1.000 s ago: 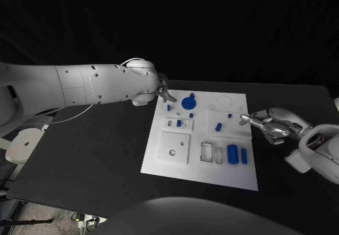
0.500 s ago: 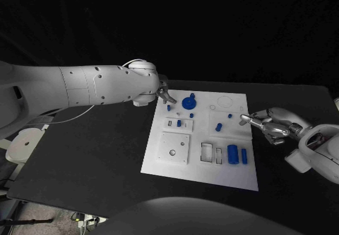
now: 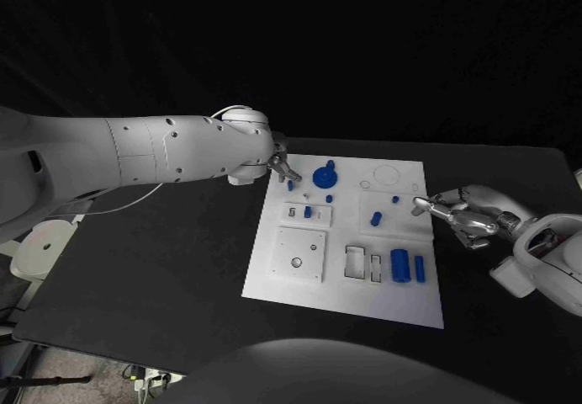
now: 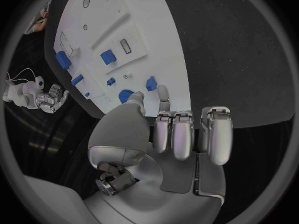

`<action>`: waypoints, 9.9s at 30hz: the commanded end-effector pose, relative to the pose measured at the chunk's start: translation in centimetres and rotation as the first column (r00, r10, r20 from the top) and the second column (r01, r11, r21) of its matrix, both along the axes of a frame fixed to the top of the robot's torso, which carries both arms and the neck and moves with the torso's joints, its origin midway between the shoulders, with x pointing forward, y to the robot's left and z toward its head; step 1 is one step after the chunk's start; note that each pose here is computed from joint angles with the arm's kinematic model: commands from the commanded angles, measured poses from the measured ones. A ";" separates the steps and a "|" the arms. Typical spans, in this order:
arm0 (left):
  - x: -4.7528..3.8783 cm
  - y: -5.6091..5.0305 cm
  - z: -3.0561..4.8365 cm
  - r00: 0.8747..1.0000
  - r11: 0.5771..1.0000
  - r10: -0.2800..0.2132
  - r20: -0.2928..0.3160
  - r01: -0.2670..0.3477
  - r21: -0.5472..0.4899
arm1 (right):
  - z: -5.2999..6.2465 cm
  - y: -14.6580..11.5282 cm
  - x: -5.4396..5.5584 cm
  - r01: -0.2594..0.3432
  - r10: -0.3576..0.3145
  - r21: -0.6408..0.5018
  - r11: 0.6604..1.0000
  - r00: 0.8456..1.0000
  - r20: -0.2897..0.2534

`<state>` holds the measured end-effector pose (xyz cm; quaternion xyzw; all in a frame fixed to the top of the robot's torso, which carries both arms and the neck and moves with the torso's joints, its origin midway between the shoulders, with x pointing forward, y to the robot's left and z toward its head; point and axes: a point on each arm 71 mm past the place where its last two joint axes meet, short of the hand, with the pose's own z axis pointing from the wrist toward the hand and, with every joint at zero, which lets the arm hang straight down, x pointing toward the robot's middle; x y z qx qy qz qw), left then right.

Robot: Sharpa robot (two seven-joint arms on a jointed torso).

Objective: Assemble the parts on the task board

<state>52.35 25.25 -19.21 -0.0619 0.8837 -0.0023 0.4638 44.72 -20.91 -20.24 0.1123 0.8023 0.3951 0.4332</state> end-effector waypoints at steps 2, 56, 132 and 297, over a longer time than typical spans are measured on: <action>-0.06 -0.2 -0.20 1.000 1.000 -0.011 -0.014 0.012 0.012 | -0.1 0.1 -0.1 -0.019 0.019 -0.002 1.000 1.000 -0.006; -0.27 -0.7 -0.99 0.999 1.000 0.000 -0.042 -0.001 -0.024 | -0.2 0.1 0.0 -0.016 0.016 -0.006 1.000 1.000 -0.011; -6.89 -1.5 -1.69 0.991 0.991 -0.129 -0.043 0.127 -0.043 | -1.4 -0.1 -0.2 -0.007 0.006 -0.014 1.000 0.999 -0.036; -7.10 -2.0 -2.05 0.990 0.990 -0.133 -0.039 0.131 -0.055 | -2.2 -0.4 -0.2 -0.001 0.000 -0.016 1.000 0.999 -0.051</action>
